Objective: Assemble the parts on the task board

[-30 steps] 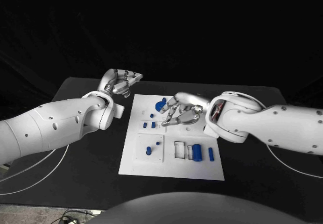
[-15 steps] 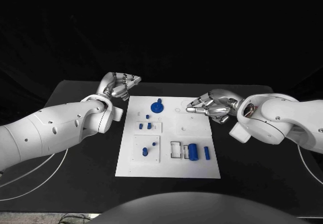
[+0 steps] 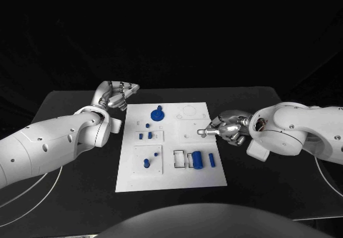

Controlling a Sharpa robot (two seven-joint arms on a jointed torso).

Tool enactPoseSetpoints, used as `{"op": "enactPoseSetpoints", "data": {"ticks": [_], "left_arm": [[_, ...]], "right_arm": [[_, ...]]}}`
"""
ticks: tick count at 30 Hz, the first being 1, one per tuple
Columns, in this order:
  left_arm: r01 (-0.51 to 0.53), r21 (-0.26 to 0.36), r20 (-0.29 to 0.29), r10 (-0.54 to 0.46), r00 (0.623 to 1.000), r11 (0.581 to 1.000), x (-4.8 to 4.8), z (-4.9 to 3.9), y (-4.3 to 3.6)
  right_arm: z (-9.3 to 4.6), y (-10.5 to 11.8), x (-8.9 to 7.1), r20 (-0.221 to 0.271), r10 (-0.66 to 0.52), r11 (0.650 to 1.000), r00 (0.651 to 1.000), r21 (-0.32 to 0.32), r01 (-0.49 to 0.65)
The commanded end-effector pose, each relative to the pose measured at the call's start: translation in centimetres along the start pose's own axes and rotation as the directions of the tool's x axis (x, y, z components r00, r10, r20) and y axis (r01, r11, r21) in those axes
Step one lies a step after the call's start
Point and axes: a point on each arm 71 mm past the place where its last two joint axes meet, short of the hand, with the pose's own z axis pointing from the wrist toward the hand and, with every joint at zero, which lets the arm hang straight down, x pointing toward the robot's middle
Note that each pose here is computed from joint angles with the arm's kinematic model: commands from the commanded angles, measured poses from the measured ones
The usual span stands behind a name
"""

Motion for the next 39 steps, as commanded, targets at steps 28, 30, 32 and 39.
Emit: {"op": "enactPoseSetpoints", "data": {"ticks": [28,30,32,39], "left_arm": [[0.008,0.011,-0.019,-0.007,1.0,1.0,-0.06,-0.07,-0.04],[0.008,0.011,-0.019,-0.008,1.0,1.0,-0.1,-0.1,-0.03],[0.007,0.01,-0.018,-0.007,1.0,1.0,-0.16,-0.12,-0.01],[0.005,0.009,-0.013,-0.004,1.0,1.0,-0.36,-0.18,0.05]], "right_arm": [[2.0,-1.8,3.6,-0.093,-0.078,0.97,0.993,0.222,0.097],[2.3,-1.8,3.8,-0.095,-0.077,0.968,0.992,0.232,0.098],[2.5,-1.9,3.9,-0.098,-0.078,0.966,0.992,0.24,0.1],[2.9,-1.9,4.4,-0.111,-0.072,0.962,0.991,0.254,0.098]]}}
